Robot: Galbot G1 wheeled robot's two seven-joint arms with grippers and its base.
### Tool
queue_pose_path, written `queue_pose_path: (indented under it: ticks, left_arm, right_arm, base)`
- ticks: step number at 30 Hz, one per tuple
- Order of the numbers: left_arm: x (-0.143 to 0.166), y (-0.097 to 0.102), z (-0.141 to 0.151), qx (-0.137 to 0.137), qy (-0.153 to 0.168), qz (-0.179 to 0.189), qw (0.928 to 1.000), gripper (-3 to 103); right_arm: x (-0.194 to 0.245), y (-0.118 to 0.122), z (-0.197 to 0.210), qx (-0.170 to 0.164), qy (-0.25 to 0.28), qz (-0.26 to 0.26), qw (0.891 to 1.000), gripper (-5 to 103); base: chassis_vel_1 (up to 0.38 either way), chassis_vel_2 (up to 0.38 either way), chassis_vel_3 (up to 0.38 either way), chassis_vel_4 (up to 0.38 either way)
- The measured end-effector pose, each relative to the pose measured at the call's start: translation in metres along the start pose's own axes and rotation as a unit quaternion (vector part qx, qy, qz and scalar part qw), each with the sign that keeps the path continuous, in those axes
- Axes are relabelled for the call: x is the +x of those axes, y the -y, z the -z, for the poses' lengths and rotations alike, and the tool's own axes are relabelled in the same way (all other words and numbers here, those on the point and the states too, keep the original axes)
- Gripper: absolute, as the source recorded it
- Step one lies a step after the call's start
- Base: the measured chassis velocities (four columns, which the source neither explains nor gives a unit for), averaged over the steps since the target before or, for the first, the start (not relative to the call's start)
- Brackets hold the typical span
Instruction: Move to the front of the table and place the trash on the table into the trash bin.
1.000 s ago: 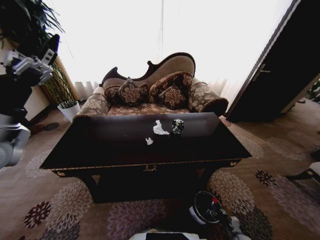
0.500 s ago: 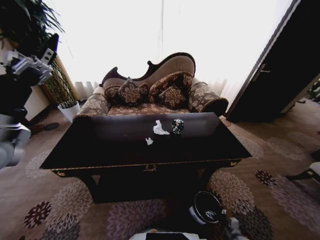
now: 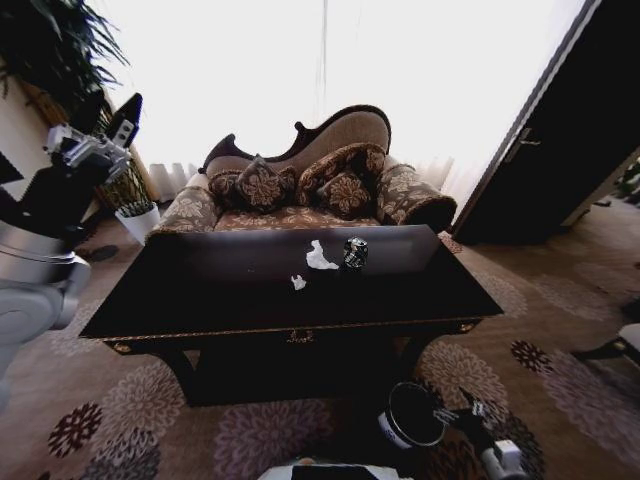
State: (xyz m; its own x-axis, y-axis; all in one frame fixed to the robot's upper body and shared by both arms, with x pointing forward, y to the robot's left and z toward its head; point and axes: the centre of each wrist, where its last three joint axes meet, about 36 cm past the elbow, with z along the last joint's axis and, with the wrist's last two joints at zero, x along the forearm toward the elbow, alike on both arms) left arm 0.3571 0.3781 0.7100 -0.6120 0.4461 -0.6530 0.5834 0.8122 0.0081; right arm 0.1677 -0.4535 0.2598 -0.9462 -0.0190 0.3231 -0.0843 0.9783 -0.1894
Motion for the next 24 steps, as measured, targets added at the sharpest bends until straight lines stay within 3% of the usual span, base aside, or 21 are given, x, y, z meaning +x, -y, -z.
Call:
queue_pose_path:
  ticks: [4, 6, 12, 16, 18, 20, 24]
  left_arm:
    - [0.003, -0.002, -0.003, -0.003, -0.002, 0.007, 1.0, 100]
    - [0.005, -0.003, -0.005, -0.006, -0.005, 0.011, 0.9999, 100]
    - [0.006, -0.005, -0.006, -0.009, -0.006, 0.014, 0.9998, 100]
    - [0.008, -0.006, -0.001, -0.014, -0.002, 0.017, 0.9998, 100]
    - [0.008, -0.006, -0.001, -0.014, -0.002, 0.017, 0.9998, 100]
    - [0.01, -0.004, -0.002, -0.012, -0.003, 0.017, 0.9998, 100]
    - [0.012, -0.003, -0.002, -0.012, -0.004, 0.019, 0.9997, 100]
  right_arm:
    - [0.002, -0.004, 0.02, -0.031, 0.051, 0.011, 0.998, 100]
    - [-0.003, -0.006, 0.048, -0.061, 0.118, 0.034, 0.991, 100]
    - [-0.004, 0.005, 0.094, -0.053, 0.194, 0.052, 0.978, 100]
    - [0.001, 0.016, 0.146, -0.043, 0.265, 0.043, 0.962, 100]
    - [0.002, 0.017, 0.152, -0.044, 0.273, 0.043, 0.96, 100]
    - [0.005, 0.015, 0.187, -0.048, 0.312, 0.054, 0.947, 100]
    - [0.006, 0.004, 0.218, -0.058, 0.34, 0.072, 0.936, 100]
  base:
    - [0.0, 0.0, 0.0, 0.0]
    - [0.0, 0.0, 0.0, 0.0]
    - [0.0, 0.0, 0.0, 0.0]
    - [0.0, 0.0, 0.0, 0.0]
    - [0.0, 0.0, 0.0, 0.0]
    - [0.0, 0.0, 0.0, 0.0]
    - [0.0, 0.0, 0.0, 0.0]
